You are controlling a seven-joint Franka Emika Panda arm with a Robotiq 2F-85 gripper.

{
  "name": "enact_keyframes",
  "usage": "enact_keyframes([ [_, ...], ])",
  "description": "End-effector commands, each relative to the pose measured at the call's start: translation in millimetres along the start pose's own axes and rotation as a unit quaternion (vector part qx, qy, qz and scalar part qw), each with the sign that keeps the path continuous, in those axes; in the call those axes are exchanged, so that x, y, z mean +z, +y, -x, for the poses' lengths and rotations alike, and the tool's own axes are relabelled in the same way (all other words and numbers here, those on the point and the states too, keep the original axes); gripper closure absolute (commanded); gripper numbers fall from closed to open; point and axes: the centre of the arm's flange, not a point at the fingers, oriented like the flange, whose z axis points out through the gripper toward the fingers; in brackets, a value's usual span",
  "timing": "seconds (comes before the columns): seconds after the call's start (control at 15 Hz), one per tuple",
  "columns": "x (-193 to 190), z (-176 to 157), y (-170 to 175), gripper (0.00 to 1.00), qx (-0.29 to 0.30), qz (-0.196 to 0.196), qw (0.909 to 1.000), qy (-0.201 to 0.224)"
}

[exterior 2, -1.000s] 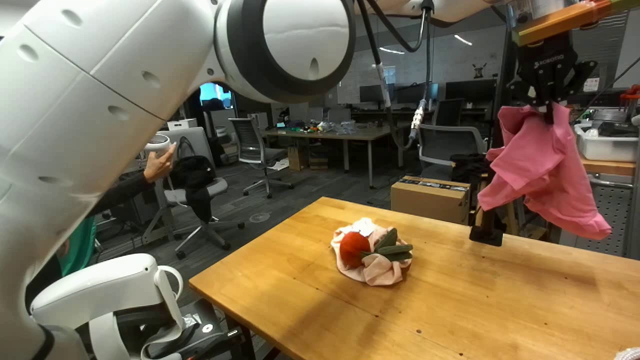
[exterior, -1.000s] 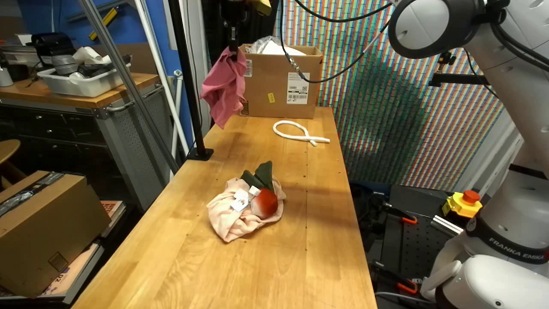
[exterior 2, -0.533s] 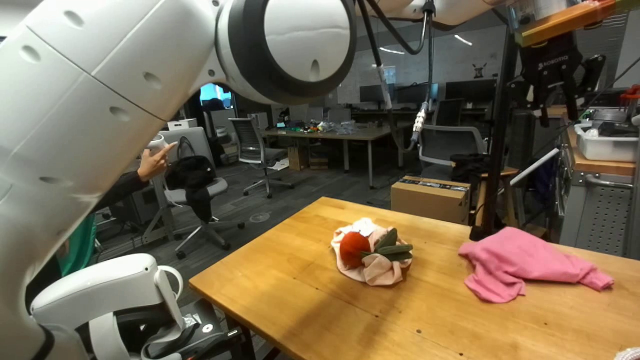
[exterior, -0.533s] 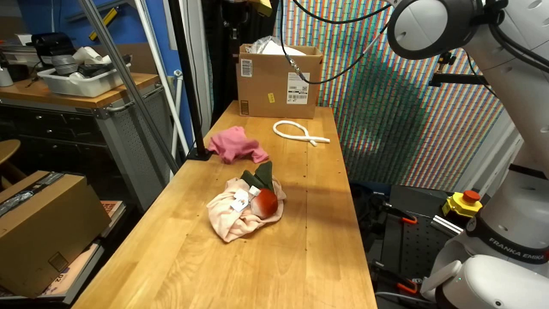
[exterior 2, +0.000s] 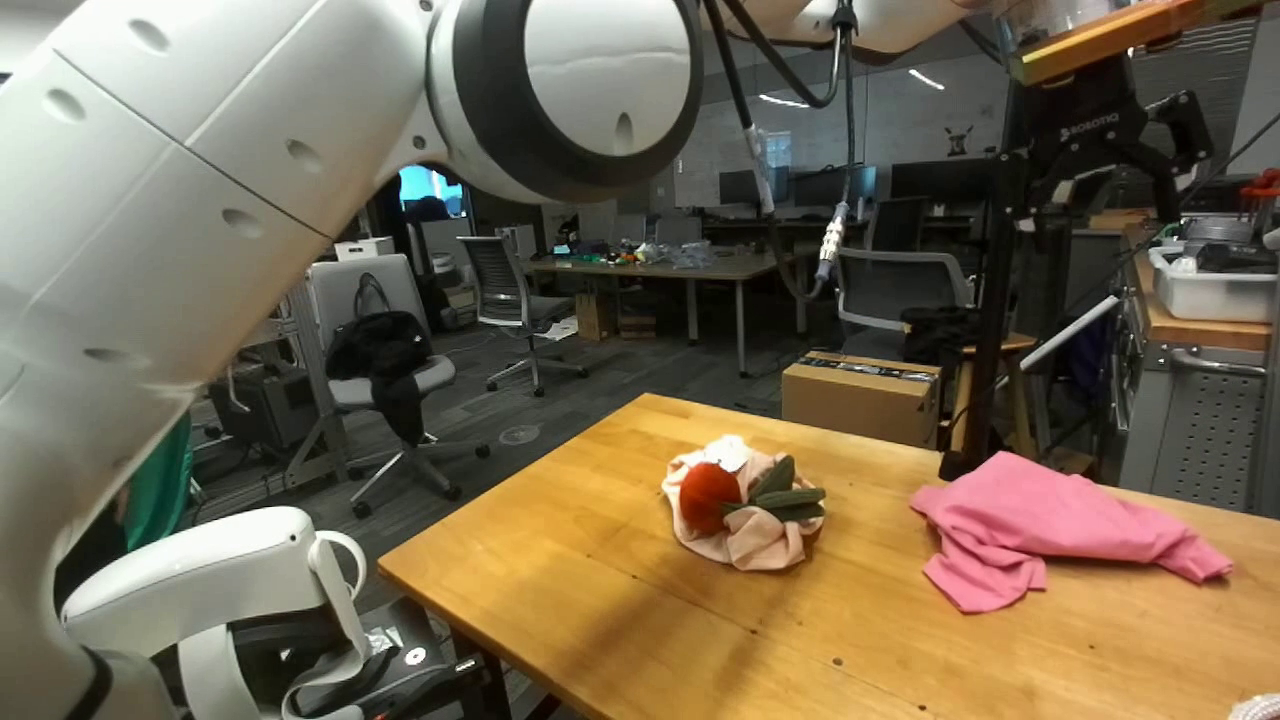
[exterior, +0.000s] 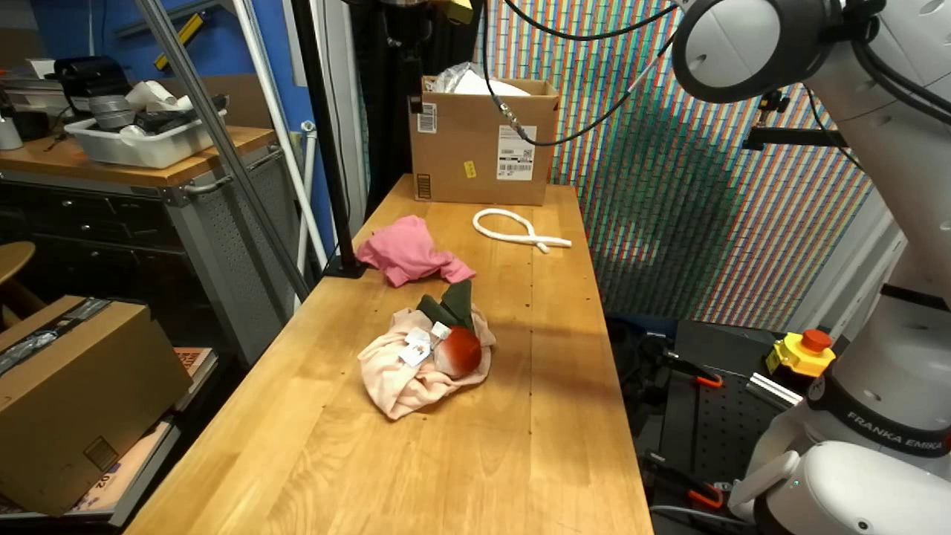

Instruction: Spread the objects and the clothes across the table

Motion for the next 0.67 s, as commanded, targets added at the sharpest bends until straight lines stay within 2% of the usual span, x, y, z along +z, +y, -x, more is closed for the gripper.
enact_keyframes([
  [0.0, -19, 9, -35, 0.00, 0.005, -0.012, 0.9968, -0.079],
  [0.27, -29, 23, -88, 0.00, -0.008, -0.051, 0.9909, -0.125],
  [0.6, -42, 32, -153, 0.00, -0.042, -0.075, 0.9871, -0.135],
])
